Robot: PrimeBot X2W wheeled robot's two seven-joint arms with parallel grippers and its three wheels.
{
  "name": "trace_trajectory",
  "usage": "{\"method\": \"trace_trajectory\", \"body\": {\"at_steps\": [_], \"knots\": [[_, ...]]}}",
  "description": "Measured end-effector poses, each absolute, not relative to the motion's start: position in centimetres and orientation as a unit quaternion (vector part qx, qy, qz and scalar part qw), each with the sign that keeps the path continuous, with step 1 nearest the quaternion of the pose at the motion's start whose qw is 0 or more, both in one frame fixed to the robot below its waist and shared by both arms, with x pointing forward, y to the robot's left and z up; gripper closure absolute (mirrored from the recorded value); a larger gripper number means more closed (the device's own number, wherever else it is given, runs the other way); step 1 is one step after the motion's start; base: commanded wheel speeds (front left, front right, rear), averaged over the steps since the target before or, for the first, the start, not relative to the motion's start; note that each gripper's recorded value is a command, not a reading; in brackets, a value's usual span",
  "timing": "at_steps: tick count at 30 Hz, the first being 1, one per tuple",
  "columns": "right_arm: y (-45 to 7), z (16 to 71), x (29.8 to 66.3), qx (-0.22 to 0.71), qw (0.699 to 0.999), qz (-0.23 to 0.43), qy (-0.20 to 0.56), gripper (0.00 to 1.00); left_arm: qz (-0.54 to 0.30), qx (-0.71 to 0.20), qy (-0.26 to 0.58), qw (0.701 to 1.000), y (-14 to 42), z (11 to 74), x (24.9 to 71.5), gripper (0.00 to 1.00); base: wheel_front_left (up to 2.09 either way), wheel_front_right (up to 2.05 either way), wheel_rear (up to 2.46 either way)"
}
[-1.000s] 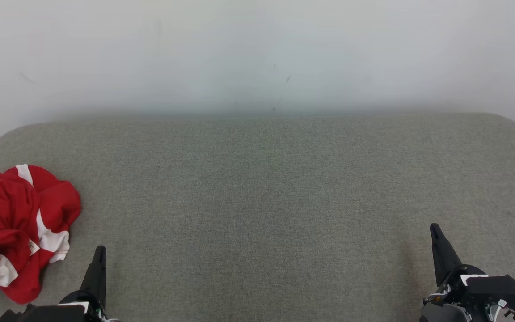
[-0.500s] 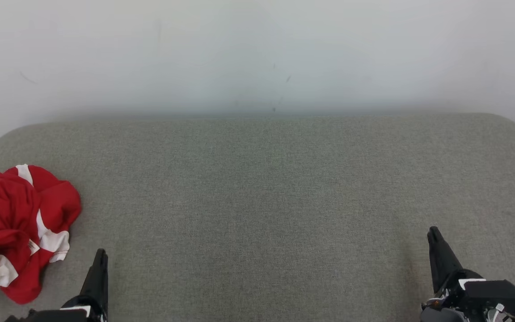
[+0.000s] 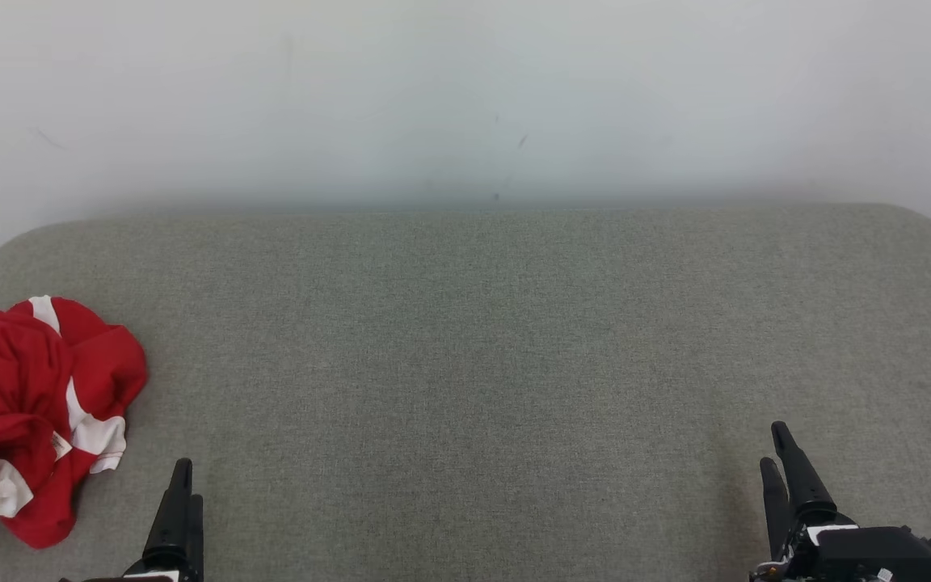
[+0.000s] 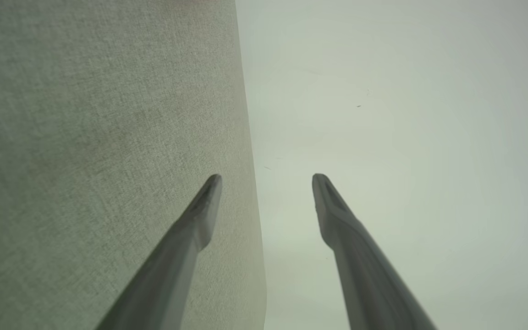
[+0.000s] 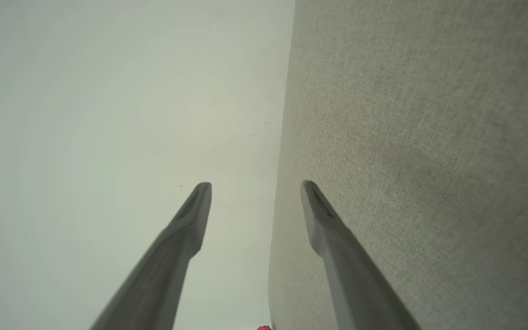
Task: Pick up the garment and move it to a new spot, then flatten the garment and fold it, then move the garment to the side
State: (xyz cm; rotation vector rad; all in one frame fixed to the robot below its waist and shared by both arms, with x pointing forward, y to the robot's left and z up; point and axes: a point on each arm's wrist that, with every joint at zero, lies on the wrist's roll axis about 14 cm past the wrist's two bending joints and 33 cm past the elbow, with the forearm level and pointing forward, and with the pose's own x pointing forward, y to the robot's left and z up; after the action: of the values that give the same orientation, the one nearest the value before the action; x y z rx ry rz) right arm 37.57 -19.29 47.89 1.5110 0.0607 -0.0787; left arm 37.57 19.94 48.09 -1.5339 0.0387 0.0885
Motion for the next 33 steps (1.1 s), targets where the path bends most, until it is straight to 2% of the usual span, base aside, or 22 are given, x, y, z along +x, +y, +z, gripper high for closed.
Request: {"method": "trace_trajectory", "body": {"at_steps": [16, 33], "knots": [[-18.7, 47.5, 37.2, 0.618, 0.785, -0.038, 0.032, 0.00, 0.060, -0.631, 0.008, 0.773, 20.8, 47.8, 37.1, 0.00, 0.00, 0.00, 0.00], [-18.4, 47.5, 36.9, 0.506, 0.861, -0.031, 0.031, 0.00, 0.073, -0.515, 0.004, 0.854, 21.4, 47.9, 36.6, 0.00, 0.00, 0.00, 0.00]]}}
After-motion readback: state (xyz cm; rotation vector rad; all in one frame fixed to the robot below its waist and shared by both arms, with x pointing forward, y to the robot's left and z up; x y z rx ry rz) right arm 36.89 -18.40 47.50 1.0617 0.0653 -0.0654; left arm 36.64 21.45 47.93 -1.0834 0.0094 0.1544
